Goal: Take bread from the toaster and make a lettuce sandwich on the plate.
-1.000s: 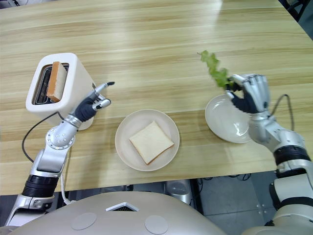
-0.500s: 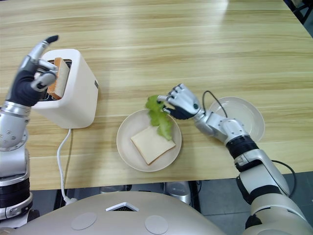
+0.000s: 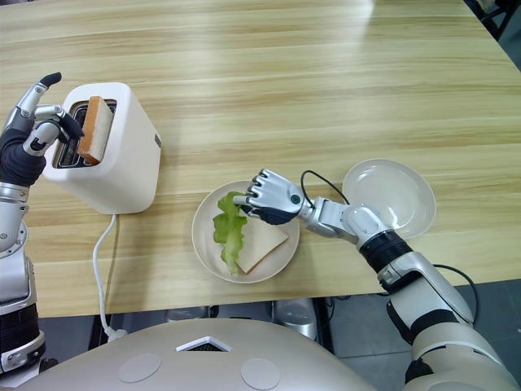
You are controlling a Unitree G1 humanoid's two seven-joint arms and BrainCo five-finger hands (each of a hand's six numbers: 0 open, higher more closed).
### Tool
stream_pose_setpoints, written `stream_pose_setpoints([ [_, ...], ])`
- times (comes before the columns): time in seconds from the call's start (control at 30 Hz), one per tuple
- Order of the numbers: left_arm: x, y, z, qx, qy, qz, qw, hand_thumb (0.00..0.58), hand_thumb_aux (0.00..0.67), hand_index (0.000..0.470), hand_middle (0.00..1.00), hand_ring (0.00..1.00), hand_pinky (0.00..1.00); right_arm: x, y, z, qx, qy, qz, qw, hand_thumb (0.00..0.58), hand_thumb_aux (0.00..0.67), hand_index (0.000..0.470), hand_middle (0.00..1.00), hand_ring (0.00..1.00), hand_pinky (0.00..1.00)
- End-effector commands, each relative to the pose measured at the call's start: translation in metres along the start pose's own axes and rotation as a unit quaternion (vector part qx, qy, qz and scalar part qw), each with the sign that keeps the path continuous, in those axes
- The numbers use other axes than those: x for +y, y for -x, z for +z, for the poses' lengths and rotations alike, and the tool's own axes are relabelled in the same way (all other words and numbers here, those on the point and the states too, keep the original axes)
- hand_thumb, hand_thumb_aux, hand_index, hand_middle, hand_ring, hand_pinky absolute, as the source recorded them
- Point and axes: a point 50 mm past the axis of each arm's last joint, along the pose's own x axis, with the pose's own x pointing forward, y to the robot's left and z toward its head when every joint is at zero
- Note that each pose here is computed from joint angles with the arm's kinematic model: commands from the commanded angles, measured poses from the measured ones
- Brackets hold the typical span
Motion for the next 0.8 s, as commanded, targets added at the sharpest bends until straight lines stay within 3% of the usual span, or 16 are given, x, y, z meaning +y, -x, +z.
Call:
stream_pose_setpoints([
  [0.03, -0.001, 0.000, -0.006, 0.012, -0.005, -0.004, 1.000, 0.000, 0.000, 0.000, 0.30, 0.30, 0.30, 0.003, 0.004, 0.004, 0.002, -0.012, 0.015, 1.000, 0.580, 0.670, 0.460, 1.00, 1.00, 1.00],
  [0.17, 0.003, 0.003, -0.010, 0.024, -0.019, 0.002, 1.000, 0.000, 0.000, 0.000, 0.30, 0.30, 0.30, 0.002, 0.012, 0.002, 0.016, -0.011, 0.021, 1.000, 0.580, 0.670, 0.460, 1.00, 1.00, 1.00],
  [0.2, 0.004, 0.004, -0.011, 0.027, -0.023, 0.005, 0.999, 0.000, 0.000, 0.000, 0.19, 0.19, 0.19, 0.001, 0.015, 0.000, 0.021, -0.010, 0.024, 0.999, 0.580, 0.670, 0.460, 1.00, 1.00, 1.00],
  [0.27, 0.005, 0.005, -0.013, 0.031, -0.026, 0.008, 0.999, 0.000, 0.000, 0.000, 0.19, 0.19, 0.19, -0.001, 0.022, -0.004, 0.035, -0.006, 0.030, 0.999, 0.580, 0.670, 0.460, 1.00, 1.00, 1.00],
  [0.3, 0.006, 0.005, -0.013, 0.031, -0.026, 0.009, 0.999, 0.000, 0.000, 0.000, 0.09, 0.09, 0.09, -0.001, 0.025, -0.006, 0.040, -0.005, 0.033, 0.999, 0.580, 0.670, 0.460, 1.00, 1.00, 1.00],
  [0.6, 0.000, 0.006, -0.016, 0.036, -0.026, 0.000, 0.999, 0.000, 0.000, 0.000, 0.08, 0.08, 0.08, 0.002, 0.041, -0.013, 0.067, 0.000, 0.064, 0.996, 0.580, 0.670, 0.460, 1.00, 1.00, 1.00],
  [0.63, 0.000, 0.005, -0.016, 0.036, -0.026, -0.001, 0.999, 0.000, 0.000, 0.000, 0.08, 0.08, 0.08, 0.003, 0.042, -0.013, 0.067, -0.001, 0.068, 0.995, 0.580, 0.670, 0.460, 0.66, 0.66, 0.66],
  [0.67, -0.001, 0.005, -0.017, 0.036, -0.026, -0.001, 0.999, 0.000, 0.000, 0.000, 0.07, 0.07, 0.07, 0.004, 0.042, -0.013, 0.068, -0.003, 0.071, 0.995, 0.561, 0.549, 0.377, 0.22, 0.22, 0.22],
  [0.7, -0.001, 0.004, -0.017, 0.036, -0.026, -0.002, 0.999, 0.000, 0.000, 0.000, 0.07, 0.07, 0.07, 0.005, 0.043, -0.012, 0.068, -0.003, 0.073, 0.995, 0.561, 0.549, 0.377, 0.22, 0.22, 0.22],
  [0.73, -0.001, 0.004, -0.017, 0.036, -0.027, -0.002, 0.999, 0.000, 0.000, 0.000, 0.05, 0.05, 0.05, 0.006, 0.043, -0.012, 0.067, -0.006, 0.076, 0.995, 0.120, 0.074, 0.051, 0.00, 0.00, 0.00],
  [0.77, -0.001, 0.003, -0.017, 0.036, -0.029, -0.002, 0.999, 0.000, 0.000, 0.000, 0.02, 0.02, 0.02, 0.006, 0.044, -0.011, 0.066, -0.008, 0.078, 0.995, 0.000, 0.000, 0.000, 0.00, 0.00, 0.00],
  [0.8, 0.000, 0.003, -0.018, 0.036, -0.030, -0.001, 0.999, 0.000, 0.000, 0.000, 0.01, 0.01, 0.01, 0.007, 0.044, -0.010, 0.066, -0.011, 0.080, 0.995, 0.000, 0.000, 0.000, 0.00, 0.00, 0.00],
])
